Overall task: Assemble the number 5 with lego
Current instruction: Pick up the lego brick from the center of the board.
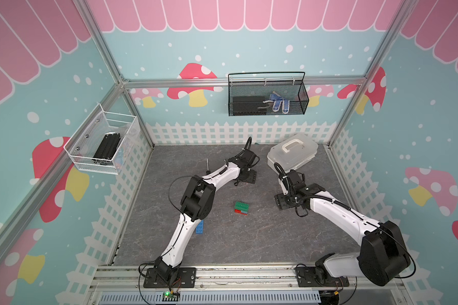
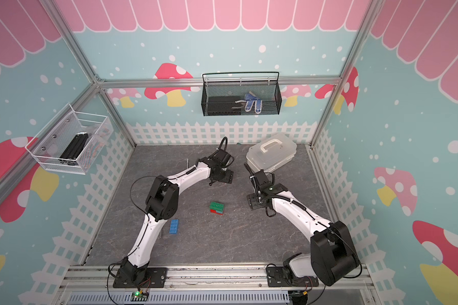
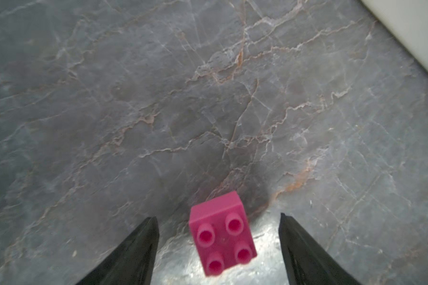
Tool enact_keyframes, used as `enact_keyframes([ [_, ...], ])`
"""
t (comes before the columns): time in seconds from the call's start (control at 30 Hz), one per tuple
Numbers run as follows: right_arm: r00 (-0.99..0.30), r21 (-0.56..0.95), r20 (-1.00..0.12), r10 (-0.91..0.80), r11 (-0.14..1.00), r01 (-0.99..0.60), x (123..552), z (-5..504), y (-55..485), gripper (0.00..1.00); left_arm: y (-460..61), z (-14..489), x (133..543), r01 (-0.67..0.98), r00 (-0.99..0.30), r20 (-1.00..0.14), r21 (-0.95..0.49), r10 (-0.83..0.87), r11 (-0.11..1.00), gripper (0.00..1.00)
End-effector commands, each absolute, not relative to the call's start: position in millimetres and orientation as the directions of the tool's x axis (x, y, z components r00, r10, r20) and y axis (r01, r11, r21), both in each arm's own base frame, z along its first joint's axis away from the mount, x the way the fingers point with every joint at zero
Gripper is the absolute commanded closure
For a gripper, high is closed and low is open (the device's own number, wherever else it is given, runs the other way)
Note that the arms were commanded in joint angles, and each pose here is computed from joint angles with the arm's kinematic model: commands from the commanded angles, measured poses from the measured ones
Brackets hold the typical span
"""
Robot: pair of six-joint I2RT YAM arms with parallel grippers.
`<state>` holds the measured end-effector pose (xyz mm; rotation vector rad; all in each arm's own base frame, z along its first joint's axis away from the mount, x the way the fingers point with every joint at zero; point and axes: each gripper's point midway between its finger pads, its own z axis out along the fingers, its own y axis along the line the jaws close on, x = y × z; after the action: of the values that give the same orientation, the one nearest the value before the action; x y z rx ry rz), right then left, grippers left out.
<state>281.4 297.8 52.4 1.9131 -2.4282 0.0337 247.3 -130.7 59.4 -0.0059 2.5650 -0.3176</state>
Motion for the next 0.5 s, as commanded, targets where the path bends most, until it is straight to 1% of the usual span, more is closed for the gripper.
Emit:
enact_keyframes([
  [0.0, -0.231, 0.111, 0.149, -0.961, 0.248, -0.962, 260.5, -13.9, 290.6, 0.81, -125.7, 57.3, 247.7, 0.042, -0.846, -0.527, -0.216, -0.08, 0.976, 0.09],
  [0.13, -0.244, 0.068, 0.089, -0.966, 0.251, -0.966, 269.2, 10.8, 297.0, 0.68, -125.9, 58.2, 247.5, 0.043, -0.844, -0.529, -0.219, -0.081, 0.975, 0.09],
  [0.27, -0.252, 0.024, 0.04, -0.967, 0.253, -0.967, 276.1, 34.3, 301.2, 0.5, -125.3, 60.5, 247.5, 0.043, -0.841, -0.534, -0.222, -0.085, 0.974, 0.09],
  [0.4, -0.257, -0.018, -0.01, -0.966, 0.257, -0.966, 284.7, 55.2, 306.5, 0.4, -126.3, 64.0, 248.2, 0.046, -0.838, -0.539, -0.226, -0.085, 0.973, 0.09],
  [0.47, -0.263, -0.042, -0.015, -0.965, 0.263, -0.964, 289.0, 61.2, 306.4, 0.32, -126.9, 65.3, 248.9, 0.046, -0.837, -0.54, -0.229, -0.088, 0.972, 0.09],
])
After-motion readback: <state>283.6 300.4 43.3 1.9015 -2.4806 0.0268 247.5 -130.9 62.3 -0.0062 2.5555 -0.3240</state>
